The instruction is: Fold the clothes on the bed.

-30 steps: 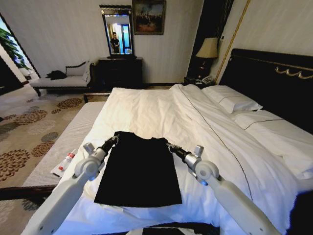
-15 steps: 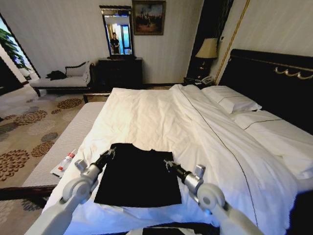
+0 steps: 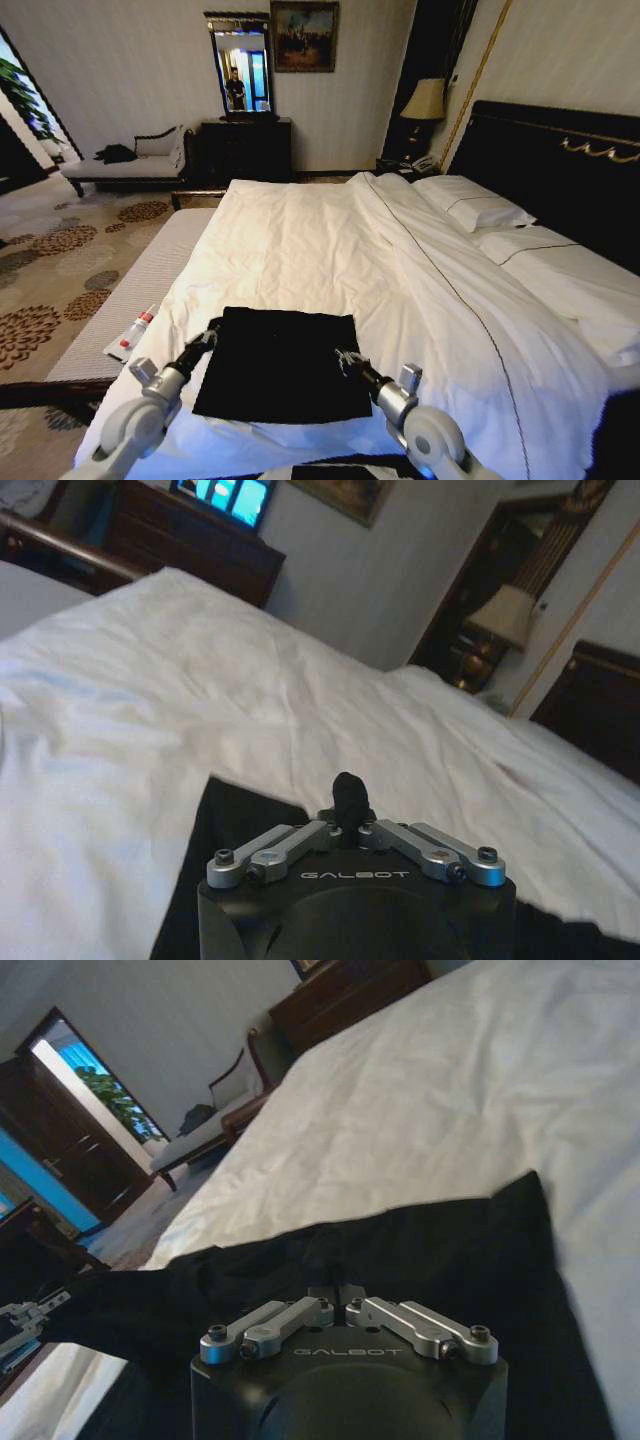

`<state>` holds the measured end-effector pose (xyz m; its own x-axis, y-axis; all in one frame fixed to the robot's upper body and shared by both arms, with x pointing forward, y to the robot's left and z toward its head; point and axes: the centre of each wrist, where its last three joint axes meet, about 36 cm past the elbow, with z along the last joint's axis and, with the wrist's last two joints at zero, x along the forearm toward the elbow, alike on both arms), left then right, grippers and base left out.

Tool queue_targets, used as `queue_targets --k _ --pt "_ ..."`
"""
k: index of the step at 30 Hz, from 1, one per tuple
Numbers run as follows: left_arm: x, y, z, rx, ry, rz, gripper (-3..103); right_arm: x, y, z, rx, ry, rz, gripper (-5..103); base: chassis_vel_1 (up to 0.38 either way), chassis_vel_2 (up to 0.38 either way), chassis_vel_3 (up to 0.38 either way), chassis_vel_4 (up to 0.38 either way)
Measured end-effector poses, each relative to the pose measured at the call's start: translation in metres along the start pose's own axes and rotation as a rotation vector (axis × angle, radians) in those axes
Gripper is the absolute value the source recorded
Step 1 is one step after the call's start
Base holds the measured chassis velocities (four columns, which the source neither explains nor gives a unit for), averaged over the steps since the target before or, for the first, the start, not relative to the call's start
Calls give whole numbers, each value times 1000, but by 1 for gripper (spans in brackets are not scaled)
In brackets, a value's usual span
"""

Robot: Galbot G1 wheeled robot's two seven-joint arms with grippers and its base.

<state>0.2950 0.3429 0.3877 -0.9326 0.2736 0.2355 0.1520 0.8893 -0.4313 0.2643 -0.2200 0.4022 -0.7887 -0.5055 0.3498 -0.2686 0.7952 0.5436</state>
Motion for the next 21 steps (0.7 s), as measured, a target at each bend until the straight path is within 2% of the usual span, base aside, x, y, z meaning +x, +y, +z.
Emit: queue_targets --k 3,8,16,21 --pt "2 1 13 -12 28 -8 1 6 -4 11 -11 6 24 1 0 0 0 0" --pt "6 2 17 -15 38 -12 1 14 -7 14 -10 5 41 1 0 0 0 0" --pt "16 -4 20 -28 63 -1 1 33 -6 10 21 5 58 1 0 0 0 0" --pt "30 3 24 -49 93 -15 1 31 -6 24 32 25 70 1 0 0 0 0"
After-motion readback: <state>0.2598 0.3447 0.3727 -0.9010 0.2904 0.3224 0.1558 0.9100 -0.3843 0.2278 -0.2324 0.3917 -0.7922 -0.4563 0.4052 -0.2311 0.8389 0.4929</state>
